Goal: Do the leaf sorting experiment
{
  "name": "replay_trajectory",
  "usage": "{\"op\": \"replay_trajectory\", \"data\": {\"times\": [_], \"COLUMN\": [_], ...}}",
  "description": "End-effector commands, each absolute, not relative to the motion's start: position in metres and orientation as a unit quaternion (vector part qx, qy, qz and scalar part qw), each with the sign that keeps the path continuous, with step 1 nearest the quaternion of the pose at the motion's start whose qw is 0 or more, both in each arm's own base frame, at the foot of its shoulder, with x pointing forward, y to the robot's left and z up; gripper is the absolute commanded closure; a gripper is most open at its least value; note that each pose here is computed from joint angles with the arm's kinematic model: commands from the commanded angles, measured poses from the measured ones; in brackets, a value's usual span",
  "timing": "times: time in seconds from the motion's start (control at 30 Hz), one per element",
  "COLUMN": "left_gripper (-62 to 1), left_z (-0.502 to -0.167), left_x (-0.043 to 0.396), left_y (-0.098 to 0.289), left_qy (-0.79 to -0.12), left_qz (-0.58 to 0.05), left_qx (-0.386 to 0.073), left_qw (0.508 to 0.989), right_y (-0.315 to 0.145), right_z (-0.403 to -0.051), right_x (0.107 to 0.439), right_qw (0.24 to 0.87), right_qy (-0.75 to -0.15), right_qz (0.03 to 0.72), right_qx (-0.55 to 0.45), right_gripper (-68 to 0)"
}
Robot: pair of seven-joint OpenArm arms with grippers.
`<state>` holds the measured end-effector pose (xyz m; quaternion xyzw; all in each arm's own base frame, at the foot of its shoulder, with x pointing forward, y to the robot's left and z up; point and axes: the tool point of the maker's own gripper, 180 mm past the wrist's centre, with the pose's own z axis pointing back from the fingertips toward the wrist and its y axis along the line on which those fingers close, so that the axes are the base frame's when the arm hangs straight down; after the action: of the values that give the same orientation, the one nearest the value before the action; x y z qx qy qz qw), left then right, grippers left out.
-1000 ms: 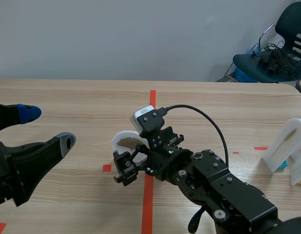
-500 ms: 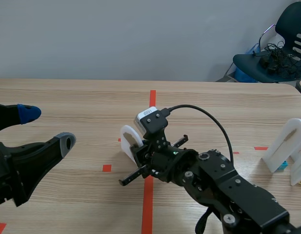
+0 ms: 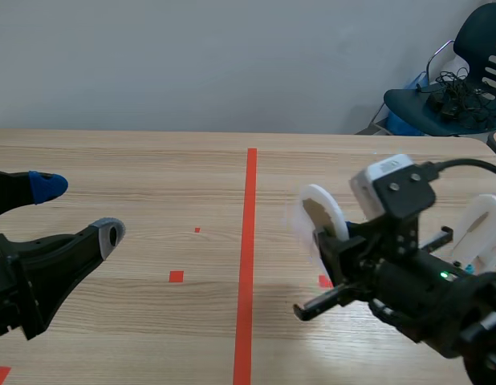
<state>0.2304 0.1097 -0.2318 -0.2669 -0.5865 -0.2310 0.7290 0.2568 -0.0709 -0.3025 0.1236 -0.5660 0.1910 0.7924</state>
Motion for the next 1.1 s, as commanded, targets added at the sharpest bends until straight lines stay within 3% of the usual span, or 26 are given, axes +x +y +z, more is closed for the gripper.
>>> {"op": "replay_trajectory", "data": {"times": [0.0, 0.33, 0.83, 0.9, 1.07], "left_gripper": [-62.3, -62.3, -62.3, -62.3, -62.3], "left_z": [-0.223, -0.223, -0.223, -0.223, -0.223], "left_x": [0.232, 0.232, 0.232, 0.232, 0.232], "left_y": [0.109, 0.109, 0.109, 0.109, 0.109], "left_qy": [-0.600, -0.600, -0.600, -0.600, -0.600], "left_qz": [-0.226, -0.226, -0.226, -0.226, -0.226], "left_qx": [-0.272, -0.272, -0.272, -0.272, -0.272], "left_qw": [0.718, 0.718, 0.718, 0.718, 0.718], "right_y": [-0.085, -0.178, -0.213, -0.218, -0.231], "right_z": [-0.302, -0.314, -0.370, -0.372, -0.365], "right_x": [0.257, 0.266, 0.278, 0.277, 0.277], "right_qw": [0.795, 0.817, 0.839, 0.841, 0.833], "right_qy": [-0.572, -0.566, -0.541, -0.539, -0.551], "right_qz": [0.167, 0.108, 0.053, 0.048, 0.038], "right_qx": [0.117, 0.010, -0.001, -0.006, -0.019], "right_gripper": [-3.7, -3.7, -3.9, -7.5, -24.5]}}
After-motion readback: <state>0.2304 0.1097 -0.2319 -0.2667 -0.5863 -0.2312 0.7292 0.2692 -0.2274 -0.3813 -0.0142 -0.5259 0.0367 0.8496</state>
